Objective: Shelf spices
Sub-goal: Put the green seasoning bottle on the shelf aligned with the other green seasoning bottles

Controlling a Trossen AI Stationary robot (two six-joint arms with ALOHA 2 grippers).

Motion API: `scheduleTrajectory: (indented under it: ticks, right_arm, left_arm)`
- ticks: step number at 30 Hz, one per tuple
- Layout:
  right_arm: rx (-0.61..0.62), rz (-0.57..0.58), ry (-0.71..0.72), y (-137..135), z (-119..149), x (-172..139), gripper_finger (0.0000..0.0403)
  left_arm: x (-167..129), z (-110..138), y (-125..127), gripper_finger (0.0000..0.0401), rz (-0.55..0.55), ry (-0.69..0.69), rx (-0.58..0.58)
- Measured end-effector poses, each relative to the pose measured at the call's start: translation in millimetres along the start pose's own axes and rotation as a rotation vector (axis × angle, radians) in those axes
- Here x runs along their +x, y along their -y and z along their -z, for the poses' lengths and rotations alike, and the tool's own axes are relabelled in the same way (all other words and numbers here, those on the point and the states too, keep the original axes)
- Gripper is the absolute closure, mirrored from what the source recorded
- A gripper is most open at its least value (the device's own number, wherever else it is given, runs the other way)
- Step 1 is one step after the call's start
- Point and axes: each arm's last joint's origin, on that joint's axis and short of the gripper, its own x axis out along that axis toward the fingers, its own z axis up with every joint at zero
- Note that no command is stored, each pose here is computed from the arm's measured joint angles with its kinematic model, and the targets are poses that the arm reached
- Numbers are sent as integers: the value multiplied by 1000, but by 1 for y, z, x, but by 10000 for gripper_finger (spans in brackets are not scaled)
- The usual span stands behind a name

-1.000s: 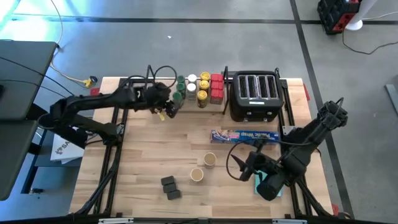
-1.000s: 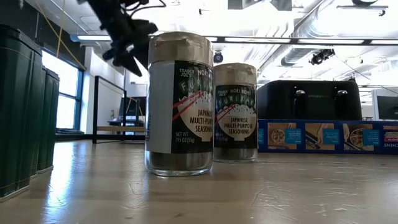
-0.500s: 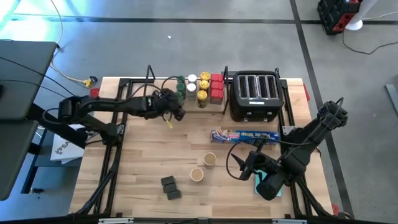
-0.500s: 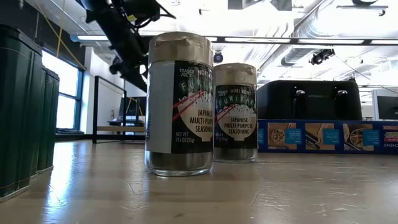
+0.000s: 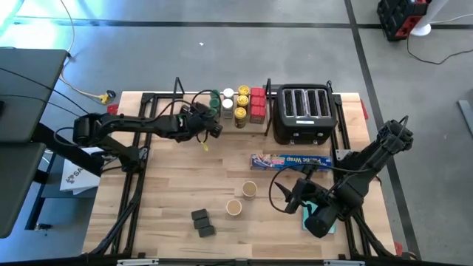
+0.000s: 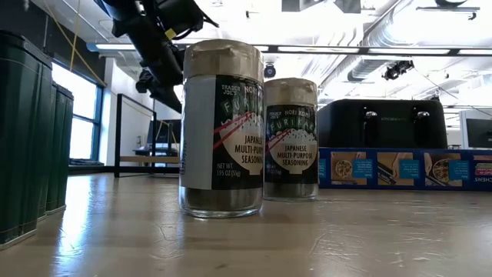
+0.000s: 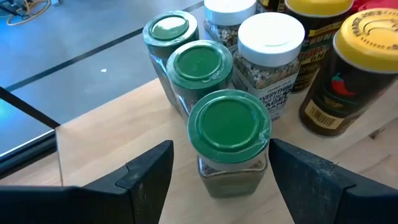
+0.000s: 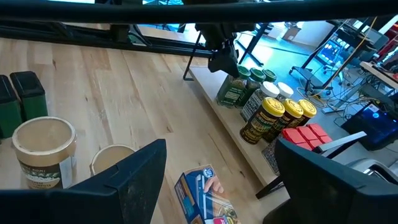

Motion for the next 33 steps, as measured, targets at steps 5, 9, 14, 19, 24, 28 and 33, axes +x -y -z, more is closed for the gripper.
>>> scheduleTrajectory:
  ticks: [5, 9, 14, 19, 24, 28, 33]
  right_arm:
    - [-2, 0, -1, 0, 0, 0, 107]
    - [-4, 1, -2, 0, 0, 0, 107]
    - [-9, 1, -4, 0, 1, 0, 107]
    - [-7, 6, -12, 2, 3, -2, 107]
    - [-9, 14, -19, 4, 5, -2, 107]
    - [-14, 16, -19, 4, 5, -2, 107]
    - [-9, 12, -19, 3, 5, -2, 107]
  left_arm:
    - [0, -2, 1, 148, 12, 10, -13]
    - [-1, 0, -1, 159, 7, -11, 7]
    - [-6, 3, -12, 172, -41, -61, 57]
    - [-19, -1, -24, 180, -52, -59, 88]
    - [-32, -9, -31, 182, 13, -38, 82]
    - [-31, -11, -37, 186, 66, -76, 99]
    - [-24, -8, -42, 220, 86, -158, 38]
